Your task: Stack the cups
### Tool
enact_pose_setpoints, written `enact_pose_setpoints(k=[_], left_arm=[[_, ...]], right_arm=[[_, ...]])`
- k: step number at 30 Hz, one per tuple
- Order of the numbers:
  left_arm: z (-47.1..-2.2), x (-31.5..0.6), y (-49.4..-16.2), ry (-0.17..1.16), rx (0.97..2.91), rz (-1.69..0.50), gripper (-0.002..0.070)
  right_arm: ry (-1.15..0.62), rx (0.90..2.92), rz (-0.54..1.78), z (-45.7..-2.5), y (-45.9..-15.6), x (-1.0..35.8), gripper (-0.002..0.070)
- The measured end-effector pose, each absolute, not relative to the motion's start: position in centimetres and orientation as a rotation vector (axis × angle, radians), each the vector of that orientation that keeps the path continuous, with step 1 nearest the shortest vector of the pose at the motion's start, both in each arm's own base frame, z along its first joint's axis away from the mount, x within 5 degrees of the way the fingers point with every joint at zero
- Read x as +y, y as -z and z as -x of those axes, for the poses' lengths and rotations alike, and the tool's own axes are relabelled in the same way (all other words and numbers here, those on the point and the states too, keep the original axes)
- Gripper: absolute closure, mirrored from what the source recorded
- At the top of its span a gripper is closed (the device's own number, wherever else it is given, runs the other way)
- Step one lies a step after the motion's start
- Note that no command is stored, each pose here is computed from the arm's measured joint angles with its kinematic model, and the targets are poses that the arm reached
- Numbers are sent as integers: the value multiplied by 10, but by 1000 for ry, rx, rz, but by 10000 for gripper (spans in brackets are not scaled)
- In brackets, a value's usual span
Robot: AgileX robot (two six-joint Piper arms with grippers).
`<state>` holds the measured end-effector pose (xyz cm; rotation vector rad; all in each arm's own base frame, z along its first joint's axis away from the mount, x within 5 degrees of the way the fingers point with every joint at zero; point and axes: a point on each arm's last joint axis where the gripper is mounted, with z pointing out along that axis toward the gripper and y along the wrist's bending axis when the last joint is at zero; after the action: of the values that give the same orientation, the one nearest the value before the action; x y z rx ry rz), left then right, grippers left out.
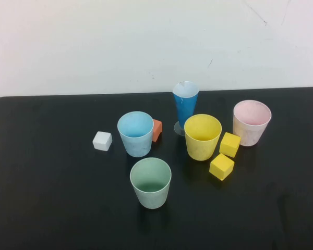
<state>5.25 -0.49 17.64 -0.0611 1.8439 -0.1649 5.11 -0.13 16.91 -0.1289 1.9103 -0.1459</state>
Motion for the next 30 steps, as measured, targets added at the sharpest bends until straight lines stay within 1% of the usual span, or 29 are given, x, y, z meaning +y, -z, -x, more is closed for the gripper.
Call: enact_pose_setpoints(k=[30], left_arm=[[-53,-5,-178,166,1821,60,676]], right_arm=[[152,1879,126,-52,-171,-2,679]])
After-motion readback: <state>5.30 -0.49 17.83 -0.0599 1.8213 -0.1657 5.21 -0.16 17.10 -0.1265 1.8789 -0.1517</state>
